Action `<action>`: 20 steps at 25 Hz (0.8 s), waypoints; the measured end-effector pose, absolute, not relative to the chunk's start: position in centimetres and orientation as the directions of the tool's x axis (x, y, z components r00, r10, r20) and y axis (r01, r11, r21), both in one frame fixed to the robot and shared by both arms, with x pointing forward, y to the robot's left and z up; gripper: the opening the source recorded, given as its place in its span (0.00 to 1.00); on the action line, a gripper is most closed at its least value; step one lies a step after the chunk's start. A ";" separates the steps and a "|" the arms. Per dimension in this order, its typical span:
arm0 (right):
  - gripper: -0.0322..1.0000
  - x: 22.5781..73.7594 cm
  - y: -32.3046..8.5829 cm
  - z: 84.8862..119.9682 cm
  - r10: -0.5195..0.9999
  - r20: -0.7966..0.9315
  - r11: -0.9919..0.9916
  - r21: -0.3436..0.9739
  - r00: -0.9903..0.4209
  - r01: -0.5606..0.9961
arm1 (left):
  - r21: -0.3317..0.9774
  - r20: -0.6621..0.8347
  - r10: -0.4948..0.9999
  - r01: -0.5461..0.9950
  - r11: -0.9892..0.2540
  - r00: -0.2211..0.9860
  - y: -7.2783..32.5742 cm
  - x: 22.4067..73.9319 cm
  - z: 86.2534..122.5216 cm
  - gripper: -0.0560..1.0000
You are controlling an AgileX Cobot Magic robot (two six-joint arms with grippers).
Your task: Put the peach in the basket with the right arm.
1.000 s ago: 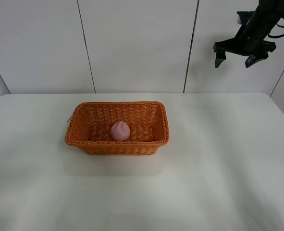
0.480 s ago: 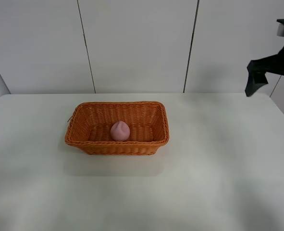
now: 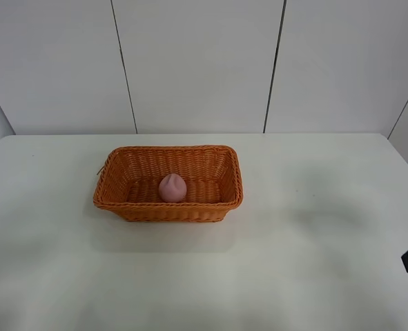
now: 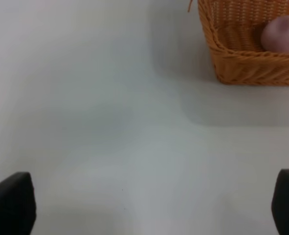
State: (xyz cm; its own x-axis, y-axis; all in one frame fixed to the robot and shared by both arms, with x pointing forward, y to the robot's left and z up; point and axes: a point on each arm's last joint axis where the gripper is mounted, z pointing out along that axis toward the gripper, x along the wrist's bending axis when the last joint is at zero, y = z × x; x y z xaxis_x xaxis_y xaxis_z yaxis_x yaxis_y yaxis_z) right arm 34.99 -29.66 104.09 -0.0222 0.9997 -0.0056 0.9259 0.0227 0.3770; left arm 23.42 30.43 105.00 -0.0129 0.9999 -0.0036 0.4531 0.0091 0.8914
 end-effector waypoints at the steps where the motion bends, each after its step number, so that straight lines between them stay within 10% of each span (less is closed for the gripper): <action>1: 0.71 34.0 -29.7 103.9 1.000 -0.006 0.022 0.422 -0.022 0.906 | 0.891 -0.004 1.000 0.453 0.009 -0.013 30.4 23.4 105.0 0.99; 20: 0.71 23.6 -29.9 105.2 1.000 0.000 0.009 0.901 -0.022 0.433 | 0.891 -0.004 1.000 0.453 0.009 -0.013 30.4 23.4 105.0 0.99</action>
State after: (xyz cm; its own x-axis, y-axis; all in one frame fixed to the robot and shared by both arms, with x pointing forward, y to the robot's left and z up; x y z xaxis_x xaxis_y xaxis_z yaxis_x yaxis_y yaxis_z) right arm 23.61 -29.86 105.23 -0.0217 0.9998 0.0000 0.4333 0.0094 0.9012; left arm 23.42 30.43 105.00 -0.0129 0.9999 -0.0036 0.4531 0.0091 0.8914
